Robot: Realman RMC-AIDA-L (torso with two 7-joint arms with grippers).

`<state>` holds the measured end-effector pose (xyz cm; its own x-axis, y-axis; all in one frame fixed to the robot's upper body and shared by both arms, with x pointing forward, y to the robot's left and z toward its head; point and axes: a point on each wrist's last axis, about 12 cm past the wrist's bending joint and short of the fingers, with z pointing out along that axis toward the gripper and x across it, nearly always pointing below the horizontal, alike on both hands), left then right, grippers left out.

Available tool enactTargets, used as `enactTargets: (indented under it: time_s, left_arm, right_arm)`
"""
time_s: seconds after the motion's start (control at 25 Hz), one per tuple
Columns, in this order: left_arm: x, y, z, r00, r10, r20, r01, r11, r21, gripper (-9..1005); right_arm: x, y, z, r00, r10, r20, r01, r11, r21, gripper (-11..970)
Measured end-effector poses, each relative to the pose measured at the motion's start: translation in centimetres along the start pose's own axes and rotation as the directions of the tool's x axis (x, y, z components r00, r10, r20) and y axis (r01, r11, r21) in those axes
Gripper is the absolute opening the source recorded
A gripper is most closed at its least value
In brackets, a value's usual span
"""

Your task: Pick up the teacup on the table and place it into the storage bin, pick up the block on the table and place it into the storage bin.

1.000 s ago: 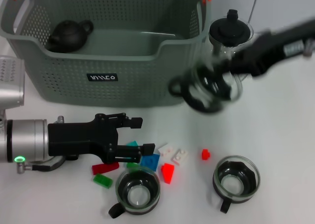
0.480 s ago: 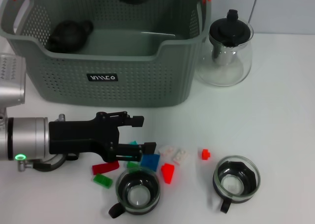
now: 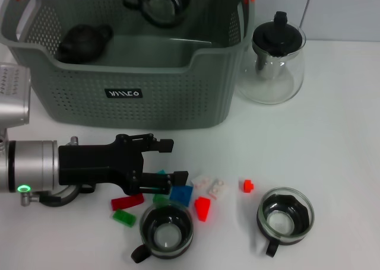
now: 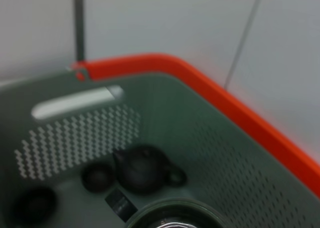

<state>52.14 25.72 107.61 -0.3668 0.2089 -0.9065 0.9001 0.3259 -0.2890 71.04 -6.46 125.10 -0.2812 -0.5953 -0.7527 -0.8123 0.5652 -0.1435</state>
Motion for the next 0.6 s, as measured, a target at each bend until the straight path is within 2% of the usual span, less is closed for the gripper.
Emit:
enactTargets:
  time_s: [0.32, 0.6]
  left_arm:
    - [0.0, -0.1, 0.1, 1.000, -0.001, 0.005, 0.001, 1.000, 0.010, 828]
    - [0.1, -0.2, 0.2, 1.000, -0.007, 0.008, 0.006, 1.000, 0.014, 828]
  right_arm:
    - [3.5, 0.2, 2.4, 0.999, -0.040, -0.036, 0.043, 0.996, 0.078, 58]
    - [4.6, 1.0, 3.4, 0.993, -0.094, -0.066, 0.101, 0.990, 0.098, 58]
